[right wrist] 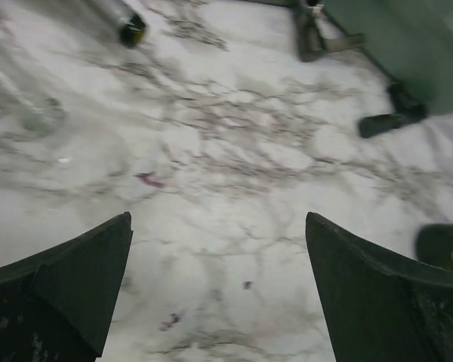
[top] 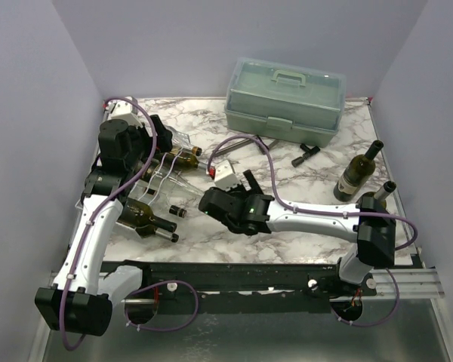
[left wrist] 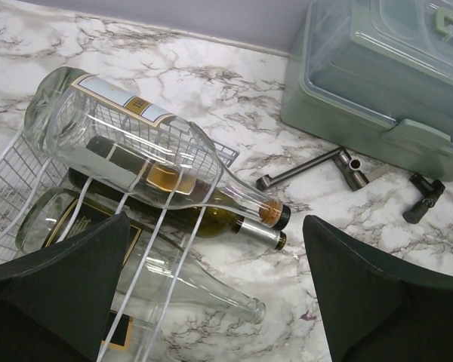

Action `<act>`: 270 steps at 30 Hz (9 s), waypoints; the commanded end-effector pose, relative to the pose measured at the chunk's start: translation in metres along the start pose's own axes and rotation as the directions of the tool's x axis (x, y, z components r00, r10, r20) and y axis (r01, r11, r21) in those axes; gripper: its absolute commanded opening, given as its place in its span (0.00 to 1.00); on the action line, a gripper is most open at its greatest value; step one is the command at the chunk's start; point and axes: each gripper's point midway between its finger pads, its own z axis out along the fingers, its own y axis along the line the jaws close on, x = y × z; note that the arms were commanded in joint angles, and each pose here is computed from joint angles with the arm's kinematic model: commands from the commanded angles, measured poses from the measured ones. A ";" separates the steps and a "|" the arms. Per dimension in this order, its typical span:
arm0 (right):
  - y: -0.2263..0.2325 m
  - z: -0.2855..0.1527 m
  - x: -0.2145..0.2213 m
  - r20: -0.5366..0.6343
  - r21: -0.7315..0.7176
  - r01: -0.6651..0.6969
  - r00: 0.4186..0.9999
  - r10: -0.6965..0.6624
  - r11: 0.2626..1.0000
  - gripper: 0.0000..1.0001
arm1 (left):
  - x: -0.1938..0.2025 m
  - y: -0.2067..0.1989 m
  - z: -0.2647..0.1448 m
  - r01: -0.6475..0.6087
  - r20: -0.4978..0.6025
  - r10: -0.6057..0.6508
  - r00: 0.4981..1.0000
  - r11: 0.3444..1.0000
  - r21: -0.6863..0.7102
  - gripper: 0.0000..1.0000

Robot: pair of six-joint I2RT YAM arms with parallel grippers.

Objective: Put the wine bottle on the wine rack

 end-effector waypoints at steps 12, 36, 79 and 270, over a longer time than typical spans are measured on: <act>-0.252 -0.073 -0.073 0.226 0.329 -0.192 0.967 0.121 0.925 1.00 | 0.009 -0.006 0.006 0.014 -0.039 -0.013 0.999 0.999 0.032 0.99; -0.356 -0.169 -0.065 0.425 0.510 -0.493 0.857 0.292 0.705 0.97 | 0.011 -0.011 0.005 0.020 -0.046 -0.018 0.999 0.999 0.050 0.99; -0.426 -0.012 0.040 -0.061 0.633 -0.455 0.778 0.625 0.627 0.81 | 0.016 -0.028 0.005 0.029 -0.069 -0.021 0.997 0.994 0.106 0.99; 0.158 0.009 -0.153 -0.639 -0.392 -0.742 -0.205 0.741 -0.543 0.29 | -0.005 -0.007 -0.013 -0.046 0.034 0.047 0.998 0.999 -0.010 0.99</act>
